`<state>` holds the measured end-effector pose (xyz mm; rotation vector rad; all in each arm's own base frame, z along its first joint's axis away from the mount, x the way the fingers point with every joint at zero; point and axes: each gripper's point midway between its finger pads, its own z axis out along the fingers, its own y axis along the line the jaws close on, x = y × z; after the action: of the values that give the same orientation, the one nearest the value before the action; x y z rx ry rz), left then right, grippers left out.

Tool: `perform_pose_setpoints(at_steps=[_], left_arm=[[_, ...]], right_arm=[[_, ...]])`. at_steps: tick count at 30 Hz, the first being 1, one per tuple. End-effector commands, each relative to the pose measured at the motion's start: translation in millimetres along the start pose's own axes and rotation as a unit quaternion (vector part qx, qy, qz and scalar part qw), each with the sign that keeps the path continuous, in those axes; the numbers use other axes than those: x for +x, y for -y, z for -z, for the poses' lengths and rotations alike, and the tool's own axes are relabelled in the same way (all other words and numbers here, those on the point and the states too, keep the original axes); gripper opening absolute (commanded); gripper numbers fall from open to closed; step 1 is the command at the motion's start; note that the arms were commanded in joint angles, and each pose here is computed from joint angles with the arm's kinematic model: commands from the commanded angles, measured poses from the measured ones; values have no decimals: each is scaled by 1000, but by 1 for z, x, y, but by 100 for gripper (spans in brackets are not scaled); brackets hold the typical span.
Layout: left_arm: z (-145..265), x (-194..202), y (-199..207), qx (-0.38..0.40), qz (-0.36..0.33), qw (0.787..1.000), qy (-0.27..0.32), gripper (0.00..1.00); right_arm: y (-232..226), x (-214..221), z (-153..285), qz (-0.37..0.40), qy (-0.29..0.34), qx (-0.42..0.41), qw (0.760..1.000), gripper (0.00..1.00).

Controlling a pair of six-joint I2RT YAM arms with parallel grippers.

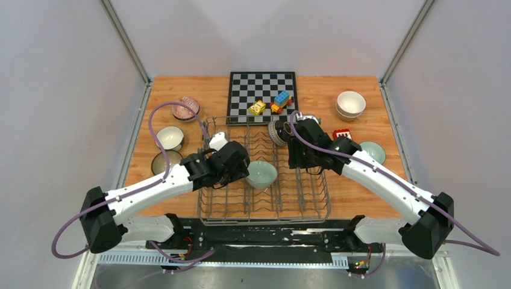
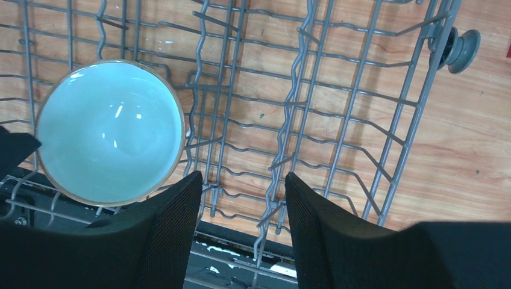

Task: Unload the bowls from the dish rack
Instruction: Pick up the bowl from the dish rack.

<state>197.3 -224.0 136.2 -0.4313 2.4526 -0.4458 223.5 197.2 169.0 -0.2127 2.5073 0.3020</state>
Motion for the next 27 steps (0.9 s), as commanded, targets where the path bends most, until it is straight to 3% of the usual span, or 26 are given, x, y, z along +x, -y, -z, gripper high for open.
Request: perform_pose_setpoints(at_steps=[1,11,22,27], left_arm=[[-3,-10,13,-6,8,1000,1,57],[-25,3,16,-33,-11,999,-26,50],[-27,5,18,-29,-10,999,-29,27],[-29,10,18,-18,-4,999,-36,12]], right_arm=[[-4,-2,5,11,13,-14,1000,57],[-3,-1,7,14,18,-17,1000,57],[1,-1,10,11,25,-15,1000,56],[2,-3,14,9,34,-14,999,56]])
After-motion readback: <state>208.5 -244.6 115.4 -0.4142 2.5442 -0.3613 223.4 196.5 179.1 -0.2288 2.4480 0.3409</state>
